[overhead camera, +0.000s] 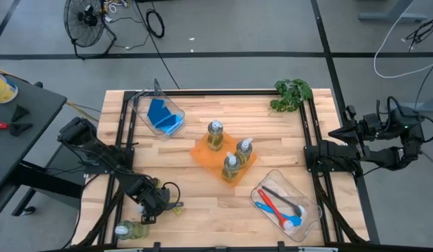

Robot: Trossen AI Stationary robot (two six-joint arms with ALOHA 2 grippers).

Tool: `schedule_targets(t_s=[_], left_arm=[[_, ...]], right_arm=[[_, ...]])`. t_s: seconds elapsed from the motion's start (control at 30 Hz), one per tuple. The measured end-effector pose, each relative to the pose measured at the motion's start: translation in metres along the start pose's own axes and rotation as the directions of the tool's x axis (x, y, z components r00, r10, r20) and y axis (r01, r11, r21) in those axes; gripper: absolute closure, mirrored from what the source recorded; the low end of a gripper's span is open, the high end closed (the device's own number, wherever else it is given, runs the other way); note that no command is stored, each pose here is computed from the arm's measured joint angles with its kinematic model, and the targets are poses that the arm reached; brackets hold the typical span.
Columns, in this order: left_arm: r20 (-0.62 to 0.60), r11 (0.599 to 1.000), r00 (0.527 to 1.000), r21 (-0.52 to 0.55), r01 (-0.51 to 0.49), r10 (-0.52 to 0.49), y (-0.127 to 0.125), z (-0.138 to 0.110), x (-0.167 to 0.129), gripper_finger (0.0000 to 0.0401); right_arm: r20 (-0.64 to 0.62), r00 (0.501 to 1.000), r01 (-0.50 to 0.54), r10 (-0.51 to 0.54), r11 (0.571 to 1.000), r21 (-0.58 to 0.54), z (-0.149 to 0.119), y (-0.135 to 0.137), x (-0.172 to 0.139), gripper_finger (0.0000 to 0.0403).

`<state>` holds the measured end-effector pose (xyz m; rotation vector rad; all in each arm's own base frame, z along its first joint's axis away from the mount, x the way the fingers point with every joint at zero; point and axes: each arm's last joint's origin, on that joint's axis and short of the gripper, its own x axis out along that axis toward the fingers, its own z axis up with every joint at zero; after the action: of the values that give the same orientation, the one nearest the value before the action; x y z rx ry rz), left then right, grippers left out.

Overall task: Pick & Place Kitchen Sink Supplies
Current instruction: Put the gray dish brush into the bottom transparent bin

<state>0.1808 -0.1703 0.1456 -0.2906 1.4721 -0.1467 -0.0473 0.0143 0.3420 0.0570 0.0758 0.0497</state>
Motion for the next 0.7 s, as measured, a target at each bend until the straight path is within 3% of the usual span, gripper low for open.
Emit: schedule_targets(t_s=[0.27,0.7], left_arm=[[-0.014,1.000,1.000,-0.005,-0.015,0.015,0.0007,0.0003,0.0043,0.0187],[-0.025,1.000,1.000,-0.005,-0.003,0.003,0.0003,0.0001,0.0044,0.0296]], right_arm=[[0.000,1.000,0.000,0.000,1.000,0.000,0.0000,0.0000,0.0000,0.0389],[0.000,1.000,0.000,0.000,1.000,0.000,0.0000,0.0000,0.0000,0.0389]])
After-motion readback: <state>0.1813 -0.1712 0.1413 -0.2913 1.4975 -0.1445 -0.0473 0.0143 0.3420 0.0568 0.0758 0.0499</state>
